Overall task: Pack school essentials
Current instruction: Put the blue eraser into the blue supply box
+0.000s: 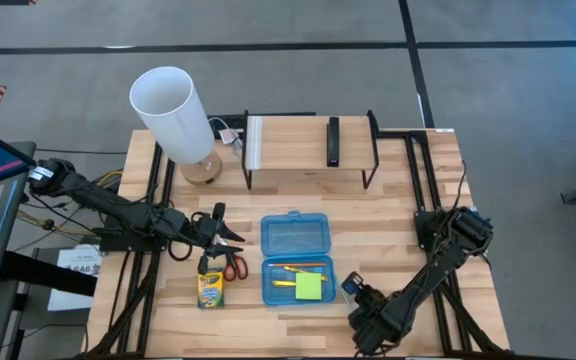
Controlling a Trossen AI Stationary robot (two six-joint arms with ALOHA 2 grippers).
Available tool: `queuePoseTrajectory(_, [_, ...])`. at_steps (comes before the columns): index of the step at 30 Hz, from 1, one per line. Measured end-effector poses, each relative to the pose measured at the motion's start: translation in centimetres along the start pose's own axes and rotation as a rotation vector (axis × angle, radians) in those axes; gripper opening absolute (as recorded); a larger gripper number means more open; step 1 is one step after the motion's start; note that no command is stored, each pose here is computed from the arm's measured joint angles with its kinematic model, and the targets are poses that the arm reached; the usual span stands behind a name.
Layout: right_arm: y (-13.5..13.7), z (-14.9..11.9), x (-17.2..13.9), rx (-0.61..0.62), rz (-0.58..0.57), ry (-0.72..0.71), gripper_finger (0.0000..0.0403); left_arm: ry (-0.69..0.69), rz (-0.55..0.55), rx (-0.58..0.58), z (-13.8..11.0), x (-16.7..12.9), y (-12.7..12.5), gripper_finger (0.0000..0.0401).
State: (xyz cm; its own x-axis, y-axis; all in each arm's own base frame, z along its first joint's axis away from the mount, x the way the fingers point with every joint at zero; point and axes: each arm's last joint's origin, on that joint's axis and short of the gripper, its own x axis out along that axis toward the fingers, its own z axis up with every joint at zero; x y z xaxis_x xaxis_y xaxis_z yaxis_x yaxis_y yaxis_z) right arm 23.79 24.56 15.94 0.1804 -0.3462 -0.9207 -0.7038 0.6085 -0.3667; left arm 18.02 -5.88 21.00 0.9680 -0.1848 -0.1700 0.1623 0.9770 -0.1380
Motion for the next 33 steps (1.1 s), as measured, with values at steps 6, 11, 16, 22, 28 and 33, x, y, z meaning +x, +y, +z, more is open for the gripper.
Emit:
queuePoseTrajectory(6, [-0.5, -0.3, -1.3, 0.029, -0.055, 0.055, 0.0, 0.0, 0.0, 0.0, 0.0, 0.0, 0.0, 0.0098])
queuePoseTrajectory(11, [-1.4, 0.1, -3.0, 0.038, -0.12, 0.038, 0.0, 0.0, 0.0, 0.0, 0.0, 0.0, 0.0, 0.0098])
queuePoseTrajectory(16, [-3.1, 0.8, -4.2, 0.084, -0.198, -0.016, 0.0, 0.0, 0.0, 0.0, 0.0, 0.0, 0.0, 0.0098])
queuePoseTrajectory(22, [-5.8, 2.7, -4.0, 0.109, -0.246, -0.17, 0.0, 0.0, 0.0, 0.0, 0.0, 0.0, 0.0, 0.0098])
queuePoseTrajectory(28, [-9.5, 4.2, -2.9, 0.108, -0.273, -0.294, 0.0, 0.0, 0.0, 0.0, 0.0, 0.0, 0.0, 0.0098])
queuePoseTrajectory(33, [-12.1, 3.9, -1.8, 0.162, -0.208, -0.316, 0.0, 0.001, 0.0, 0.001, 0.0, 0.0, 0.0, 0.0098])
